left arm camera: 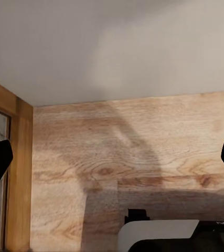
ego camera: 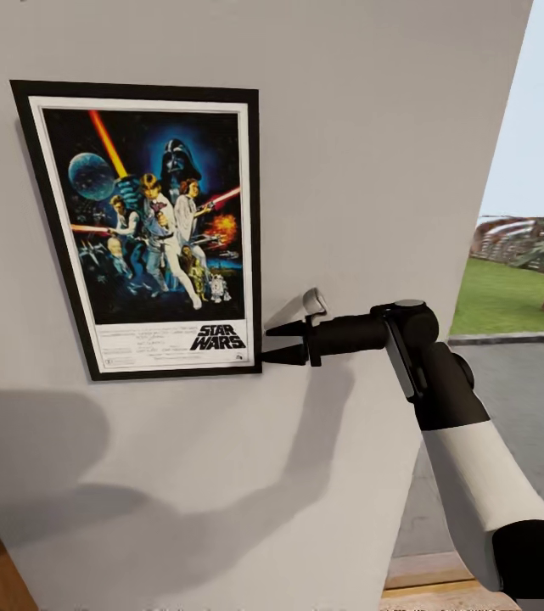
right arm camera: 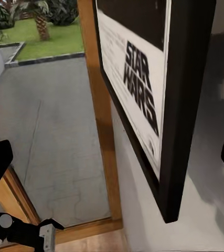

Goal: Pick up the poster from the kitchen countertop and hang it on one of the wall nails in the kitchen.

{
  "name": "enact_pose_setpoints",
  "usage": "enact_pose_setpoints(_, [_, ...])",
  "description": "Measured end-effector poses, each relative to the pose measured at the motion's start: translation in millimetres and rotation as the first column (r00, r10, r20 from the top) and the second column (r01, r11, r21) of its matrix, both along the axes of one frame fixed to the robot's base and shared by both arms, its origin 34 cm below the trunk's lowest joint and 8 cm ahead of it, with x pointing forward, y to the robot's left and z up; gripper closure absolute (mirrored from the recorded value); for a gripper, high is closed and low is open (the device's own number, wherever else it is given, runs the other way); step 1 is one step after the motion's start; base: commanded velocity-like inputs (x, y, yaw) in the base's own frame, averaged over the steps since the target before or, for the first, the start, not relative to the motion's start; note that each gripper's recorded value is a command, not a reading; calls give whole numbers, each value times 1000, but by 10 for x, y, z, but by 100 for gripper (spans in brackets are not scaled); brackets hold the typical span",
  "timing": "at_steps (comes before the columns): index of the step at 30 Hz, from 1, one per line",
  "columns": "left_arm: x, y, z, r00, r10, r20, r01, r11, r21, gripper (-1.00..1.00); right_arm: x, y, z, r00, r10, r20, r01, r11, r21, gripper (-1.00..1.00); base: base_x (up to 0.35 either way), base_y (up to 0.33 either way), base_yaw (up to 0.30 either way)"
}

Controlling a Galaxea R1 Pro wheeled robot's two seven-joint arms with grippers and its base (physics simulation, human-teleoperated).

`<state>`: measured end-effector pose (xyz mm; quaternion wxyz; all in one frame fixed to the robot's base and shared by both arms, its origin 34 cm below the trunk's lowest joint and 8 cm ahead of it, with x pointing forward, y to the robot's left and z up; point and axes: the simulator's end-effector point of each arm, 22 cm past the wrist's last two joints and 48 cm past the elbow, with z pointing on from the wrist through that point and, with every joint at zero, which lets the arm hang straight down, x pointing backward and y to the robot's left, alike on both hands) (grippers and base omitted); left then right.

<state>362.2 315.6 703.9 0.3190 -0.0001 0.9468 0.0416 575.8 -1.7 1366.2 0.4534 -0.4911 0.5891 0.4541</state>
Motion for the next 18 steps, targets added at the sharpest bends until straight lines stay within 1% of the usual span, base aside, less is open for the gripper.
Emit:
enact_pose_setpoints(8, [0,-6,0,1000,0,0,0,1000,-1,-100,-3,0,3,1000,0,1,0,1000,0,-100,-219,-105,0])
enact_pose_setpoints(11, [-1,-7,1,1000,0,0,0,1000,-1,-100,-3,0,3,1000,0,0,0,1000,0,-100,-135,-30,0])
enact_pose_setpoints(15, [5,-3,3,1000,0,1,0,1000,-1,-100,-3,2,1,1000,1,1,-1,1000,0,-100,-263,-6,0])
enact_pose_setpoints(18, [5,-2,5,1000,0,2,0,1000,0,-100,-7,3,1,1000,2,2,-2,1000,-1,-100,-140,-1,0])
